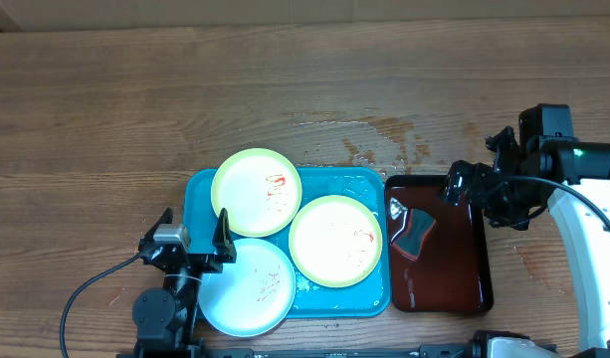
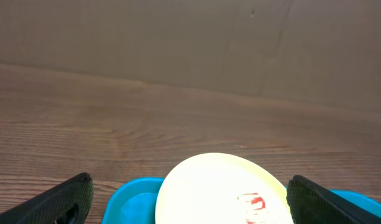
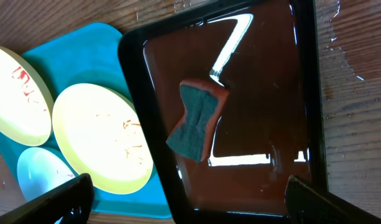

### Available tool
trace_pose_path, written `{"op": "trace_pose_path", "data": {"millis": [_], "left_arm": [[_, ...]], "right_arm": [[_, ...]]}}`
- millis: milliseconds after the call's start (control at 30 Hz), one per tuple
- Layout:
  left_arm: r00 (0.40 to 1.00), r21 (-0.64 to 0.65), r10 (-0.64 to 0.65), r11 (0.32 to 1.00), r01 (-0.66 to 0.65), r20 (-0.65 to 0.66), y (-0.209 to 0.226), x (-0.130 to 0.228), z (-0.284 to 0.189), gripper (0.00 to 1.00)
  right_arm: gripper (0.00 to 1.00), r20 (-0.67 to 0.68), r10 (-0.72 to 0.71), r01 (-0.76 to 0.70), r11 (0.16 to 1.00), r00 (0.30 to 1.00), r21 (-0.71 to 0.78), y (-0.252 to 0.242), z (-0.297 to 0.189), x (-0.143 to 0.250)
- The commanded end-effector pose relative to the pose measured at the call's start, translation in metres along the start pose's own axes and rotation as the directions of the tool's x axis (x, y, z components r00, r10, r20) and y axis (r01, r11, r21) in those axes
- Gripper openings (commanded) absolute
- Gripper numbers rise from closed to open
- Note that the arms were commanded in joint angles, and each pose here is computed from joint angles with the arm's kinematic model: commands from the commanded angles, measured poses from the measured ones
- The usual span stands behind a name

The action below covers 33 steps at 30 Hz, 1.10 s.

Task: Clean dirty plates on tray and stack at the side
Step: 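Raise the right gripper and move it over the brown tray toward the sponge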

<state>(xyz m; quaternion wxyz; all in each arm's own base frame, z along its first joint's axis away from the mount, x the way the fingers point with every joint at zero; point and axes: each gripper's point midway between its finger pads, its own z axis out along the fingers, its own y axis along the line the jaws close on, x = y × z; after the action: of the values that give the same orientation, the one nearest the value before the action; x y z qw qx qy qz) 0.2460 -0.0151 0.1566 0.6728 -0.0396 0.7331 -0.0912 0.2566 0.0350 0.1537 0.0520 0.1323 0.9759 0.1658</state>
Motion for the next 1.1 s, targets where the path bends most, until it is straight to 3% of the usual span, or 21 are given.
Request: {"op": "trace_pose_path", "data": {"millis": [0, 867, 1067], "left_arm": [[1.0, 0.001, 0.007, 1.0, -0.007, 0.005, 0.001, 0.0, 0.0, 1.0], [0.999, 0.004, 0.01, 1.0, -0.01, 0.043, -0.001, -0.009, -0.001, 0.99], [0.999, 0.169, 0.011, 0.985, -0.02, 0.053, -0.03, -0.015, -0.004, 1.0]], "right_arm": [[1.0, 0.026, 0.005, -0.006, 1.0, 1.0, 0.01, 0.001, -0.007, -0.005], [1.0, -0.027, 0.024, -0.023, 0.999, 0.999, 0.024, -0.002, -0.007, 0.008], [1.0, -0.052, 0.032, -0.03, 0.999, 0.998, 0.03, -0.004, -0.007, 0.014]]}}
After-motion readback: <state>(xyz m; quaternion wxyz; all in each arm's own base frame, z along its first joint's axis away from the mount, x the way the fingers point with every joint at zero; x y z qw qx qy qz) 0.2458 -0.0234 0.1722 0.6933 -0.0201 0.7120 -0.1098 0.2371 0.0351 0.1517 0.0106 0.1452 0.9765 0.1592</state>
